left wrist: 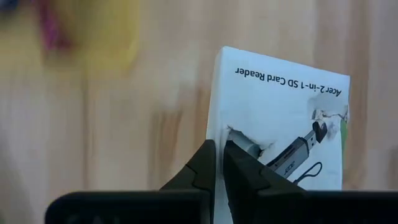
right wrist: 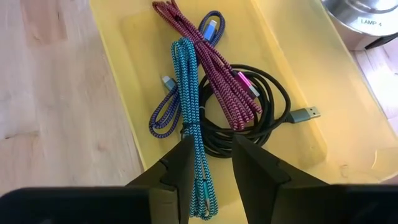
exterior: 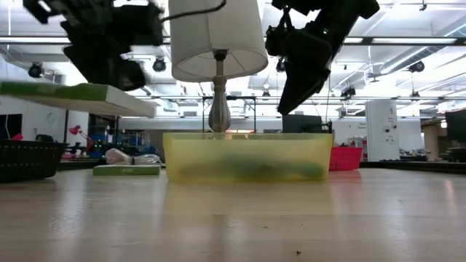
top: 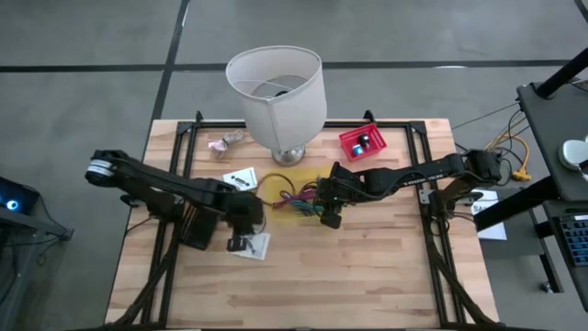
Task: Pick and place items into bin
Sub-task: Put the bottom white card reader box into the black bin
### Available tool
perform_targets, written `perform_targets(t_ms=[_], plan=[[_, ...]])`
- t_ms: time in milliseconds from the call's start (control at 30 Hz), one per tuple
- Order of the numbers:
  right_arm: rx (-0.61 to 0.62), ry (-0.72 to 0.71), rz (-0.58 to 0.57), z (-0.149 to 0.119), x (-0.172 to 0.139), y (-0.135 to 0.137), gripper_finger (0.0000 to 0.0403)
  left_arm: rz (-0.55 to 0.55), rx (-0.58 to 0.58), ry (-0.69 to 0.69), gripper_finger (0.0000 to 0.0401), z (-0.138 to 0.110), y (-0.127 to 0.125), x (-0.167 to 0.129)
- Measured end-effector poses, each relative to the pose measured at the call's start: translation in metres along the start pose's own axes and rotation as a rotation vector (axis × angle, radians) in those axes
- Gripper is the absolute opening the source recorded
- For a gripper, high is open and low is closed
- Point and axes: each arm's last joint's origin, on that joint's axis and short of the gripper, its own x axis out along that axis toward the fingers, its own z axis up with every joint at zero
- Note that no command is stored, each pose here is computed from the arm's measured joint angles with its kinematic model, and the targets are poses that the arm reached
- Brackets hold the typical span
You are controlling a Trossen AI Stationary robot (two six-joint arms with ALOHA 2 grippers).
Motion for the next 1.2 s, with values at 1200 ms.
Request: perform_targets(t_ms=[1200], plan=[[-0.091, -0.109, -0.029, 0.017, 0.004, -0.02, 0.0077, 0.703, -1.141, 0.082, 0.0003, -0.089, 0.009, -0.063]])
